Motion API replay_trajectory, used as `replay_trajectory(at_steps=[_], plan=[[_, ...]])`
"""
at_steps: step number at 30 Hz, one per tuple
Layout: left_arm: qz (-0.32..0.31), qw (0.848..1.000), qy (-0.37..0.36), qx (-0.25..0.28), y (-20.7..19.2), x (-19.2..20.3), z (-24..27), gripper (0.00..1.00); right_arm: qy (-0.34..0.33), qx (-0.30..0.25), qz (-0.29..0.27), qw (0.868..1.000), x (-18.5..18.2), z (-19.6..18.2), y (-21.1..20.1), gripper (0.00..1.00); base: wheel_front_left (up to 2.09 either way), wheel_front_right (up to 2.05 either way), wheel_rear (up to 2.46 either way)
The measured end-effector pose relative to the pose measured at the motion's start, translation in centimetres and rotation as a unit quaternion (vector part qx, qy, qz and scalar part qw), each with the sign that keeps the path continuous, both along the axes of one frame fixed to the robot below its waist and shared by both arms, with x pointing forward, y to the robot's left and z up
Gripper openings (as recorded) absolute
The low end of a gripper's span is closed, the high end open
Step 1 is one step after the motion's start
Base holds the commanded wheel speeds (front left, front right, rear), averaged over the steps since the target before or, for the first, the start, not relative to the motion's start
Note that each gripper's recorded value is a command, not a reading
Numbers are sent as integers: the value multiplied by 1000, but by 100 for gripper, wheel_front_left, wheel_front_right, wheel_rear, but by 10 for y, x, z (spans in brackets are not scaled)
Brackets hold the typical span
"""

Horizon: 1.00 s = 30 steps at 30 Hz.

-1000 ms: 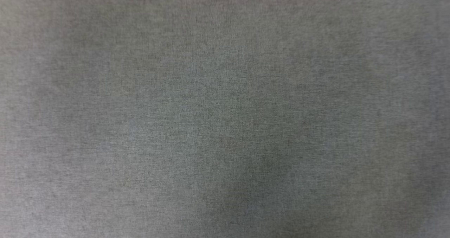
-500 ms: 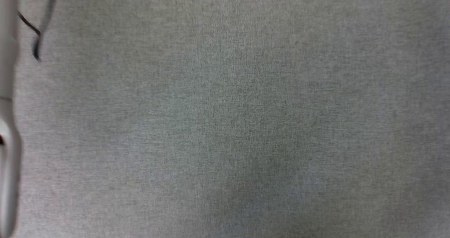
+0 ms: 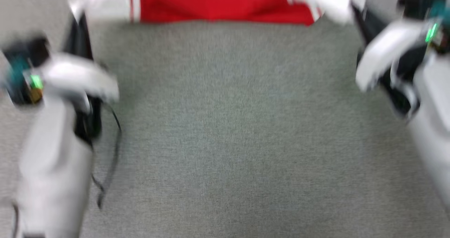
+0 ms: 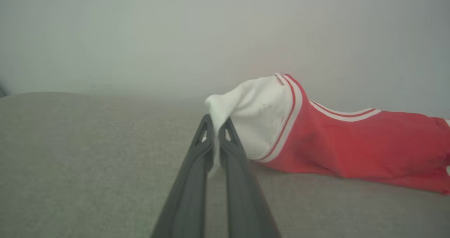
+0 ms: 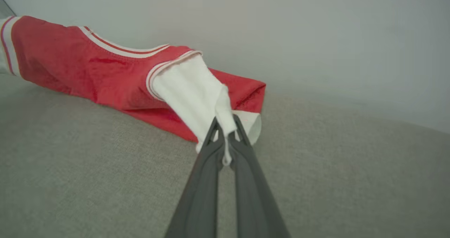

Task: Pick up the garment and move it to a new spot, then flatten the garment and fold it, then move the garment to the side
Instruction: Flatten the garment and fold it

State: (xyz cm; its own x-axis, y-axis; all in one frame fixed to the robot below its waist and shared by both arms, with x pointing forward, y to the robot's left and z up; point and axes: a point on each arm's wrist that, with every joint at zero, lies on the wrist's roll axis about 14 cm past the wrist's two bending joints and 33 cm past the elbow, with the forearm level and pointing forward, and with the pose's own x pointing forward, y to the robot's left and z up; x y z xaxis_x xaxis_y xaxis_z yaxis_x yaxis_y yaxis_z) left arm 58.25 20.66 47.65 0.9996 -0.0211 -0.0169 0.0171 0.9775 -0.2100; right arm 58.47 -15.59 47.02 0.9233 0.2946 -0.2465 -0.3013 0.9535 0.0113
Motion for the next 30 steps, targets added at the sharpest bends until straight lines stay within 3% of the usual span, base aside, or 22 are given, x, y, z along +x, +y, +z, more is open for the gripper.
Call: replay_trajectory(at_steps=[16, 24, 29, 30], plan=[[45, 997, 63, 1, 12, -186, -27, 0, 80, 59, -74, 992, -180, -40, -44, 0, 0, 0, 0], [30, 990, 135, 33, -1, -252, -50, 0, 184, 48, -84, 978, -271, -80, -33, 0, 0, 0, 0], [39, 989, 138, 35, 1, -273, -48, 0, 227, 35, -95, 969, -306, -94, -34, 0, 0, 0, 0], [41, 989, 135, 35, 1, -274, -46, 0, 230, 33, -95, 968, -308, -94, -34, 11, 0, 0, 0]])
